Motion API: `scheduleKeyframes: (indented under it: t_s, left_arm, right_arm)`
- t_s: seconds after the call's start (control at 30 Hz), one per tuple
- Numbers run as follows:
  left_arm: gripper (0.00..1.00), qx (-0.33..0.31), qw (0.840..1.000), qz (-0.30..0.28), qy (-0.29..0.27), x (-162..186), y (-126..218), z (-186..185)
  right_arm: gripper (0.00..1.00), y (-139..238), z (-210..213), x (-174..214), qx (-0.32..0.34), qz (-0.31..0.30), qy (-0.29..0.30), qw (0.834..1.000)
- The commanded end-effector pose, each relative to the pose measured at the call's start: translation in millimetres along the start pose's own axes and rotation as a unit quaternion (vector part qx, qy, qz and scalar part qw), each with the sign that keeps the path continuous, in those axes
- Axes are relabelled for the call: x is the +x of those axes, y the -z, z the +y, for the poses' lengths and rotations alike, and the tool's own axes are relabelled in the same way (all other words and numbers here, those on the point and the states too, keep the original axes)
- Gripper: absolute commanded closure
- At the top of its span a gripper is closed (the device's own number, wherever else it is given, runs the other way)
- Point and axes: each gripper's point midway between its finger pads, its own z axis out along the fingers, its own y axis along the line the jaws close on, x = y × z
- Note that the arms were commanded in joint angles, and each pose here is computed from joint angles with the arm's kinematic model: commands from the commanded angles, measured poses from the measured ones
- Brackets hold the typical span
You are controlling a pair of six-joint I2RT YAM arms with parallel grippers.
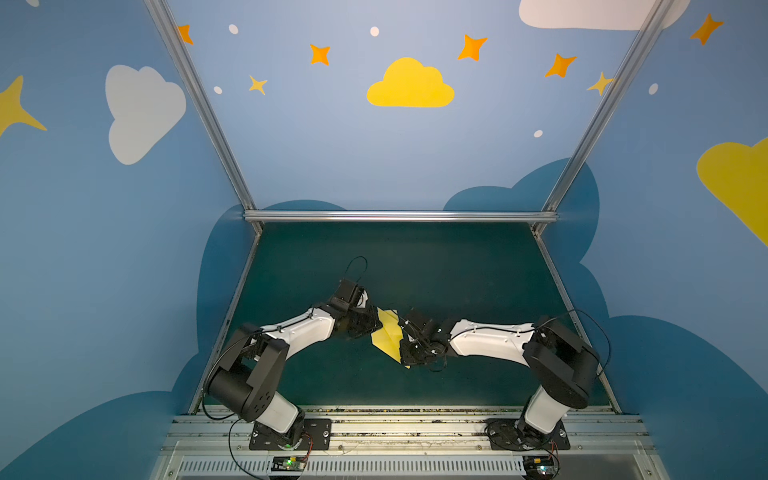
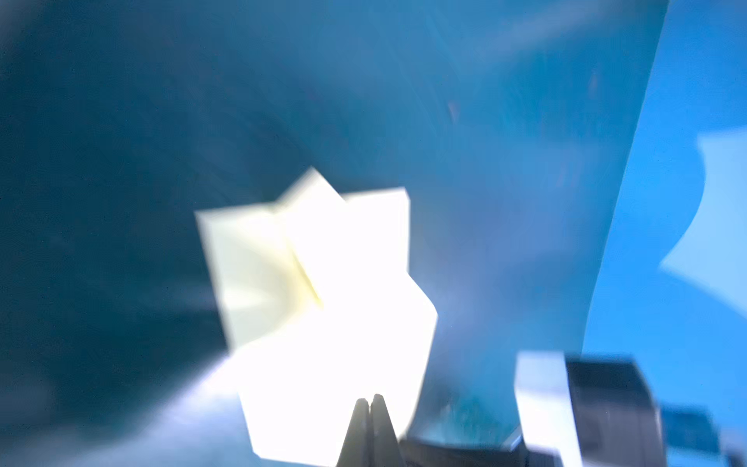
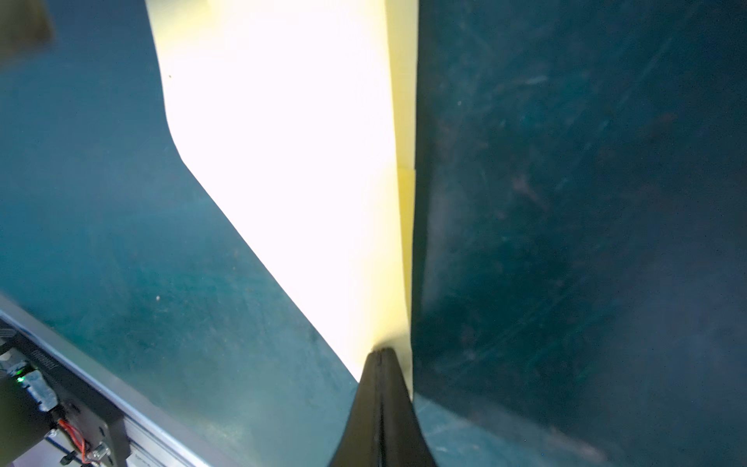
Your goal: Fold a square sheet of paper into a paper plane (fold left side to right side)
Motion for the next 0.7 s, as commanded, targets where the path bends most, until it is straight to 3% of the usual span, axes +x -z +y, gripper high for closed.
scheduleKeyframes:
  t_s: [0.0, 0.67]
  left_arm:
    - [0.96, -0.012, 0.999, 0.027, -0.014, 20, -4, 4]
    - [0.96, -0.019, 0.993, 0.060, -0.096, 38, -38, -15]
  right_arm:
    - [1.00, -29, -41, 36, 0.080, 0.058, 0.001, 0.995]
    - [1.00, -29, -56, 49, 0.096, 0.069, -0.036, 0.992]
